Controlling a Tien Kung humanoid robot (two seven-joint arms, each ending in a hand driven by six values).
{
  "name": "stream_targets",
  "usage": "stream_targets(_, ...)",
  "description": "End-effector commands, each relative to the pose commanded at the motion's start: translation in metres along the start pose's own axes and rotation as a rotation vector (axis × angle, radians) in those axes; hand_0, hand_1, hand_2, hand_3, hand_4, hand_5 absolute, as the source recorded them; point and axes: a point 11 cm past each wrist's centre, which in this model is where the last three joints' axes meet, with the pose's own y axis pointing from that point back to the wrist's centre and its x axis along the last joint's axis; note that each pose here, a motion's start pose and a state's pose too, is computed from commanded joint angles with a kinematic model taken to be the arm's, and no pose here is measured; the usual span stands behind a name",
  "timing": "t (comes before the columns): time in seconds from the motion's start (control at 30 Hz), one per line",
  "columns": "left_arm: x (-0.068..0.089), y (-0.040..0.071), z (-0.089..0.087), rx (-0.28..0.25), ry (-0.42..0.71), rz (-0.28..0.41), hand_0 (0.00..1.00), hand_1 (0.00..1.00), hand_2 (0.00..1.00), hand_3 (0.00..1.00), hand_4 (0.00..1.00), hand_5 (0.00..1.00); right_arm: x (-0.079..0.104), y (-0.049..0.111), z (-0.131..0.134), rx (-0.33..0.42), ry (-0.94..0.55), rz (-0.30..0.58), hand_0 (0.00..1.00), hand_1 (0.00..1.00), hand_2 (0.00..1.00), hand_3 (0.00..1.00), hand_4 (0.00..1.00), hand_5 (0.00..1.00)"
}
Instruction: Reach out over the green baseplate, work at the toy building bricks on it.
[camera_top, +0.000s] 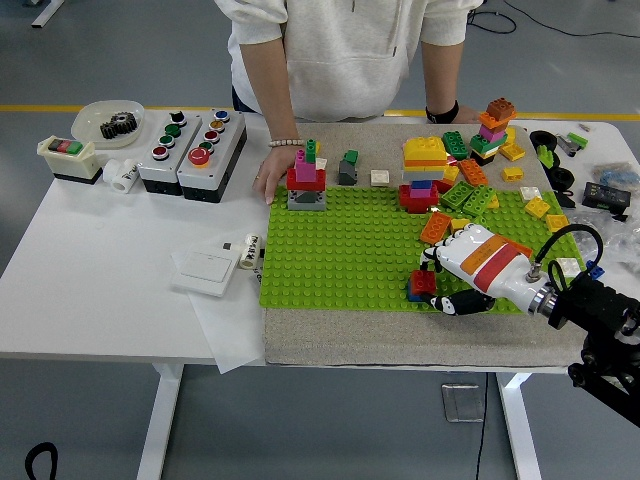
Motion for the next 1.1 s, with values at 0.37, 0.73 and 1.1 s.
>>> stream_targets(0.37, -0.0019, 0.0000, -0.0006, 0.001, 0.000, -0.004, 0.657, 0.643, 0.677, 0.608, 0.661, 0.658, -0.0025, 0.0000, 0.0005, -0.004, 0.004, -0.013, 0.247, 0.404, 0.499, 0.498, 0.730, 0.430)
stream_targets(0.73, -0.0037, -0.0001, -0.0011, 0.002, -0.004, -0.008, 0.658, 0.648, 0.677, 0.608, 0.660, 0.658, -0.0054, 0.0004, -0.0001, -0.007, -0.002, -0.025, 0.324, 0.508, 0.662, 0.634, 0.778, 0.430)
stream_targets(1.1, -0.0036, 0.0000, -0.0014, 0.003, -0.007, -0.008, 0.658, 0.647, 0.677, 0.609, 0.661, 0.657, -0.0025, -0.0001, 0.0013, -0.014, -0.007, -0.005, 0.368, 0.585, 0.740, 0.819, 0.831, 0.428)
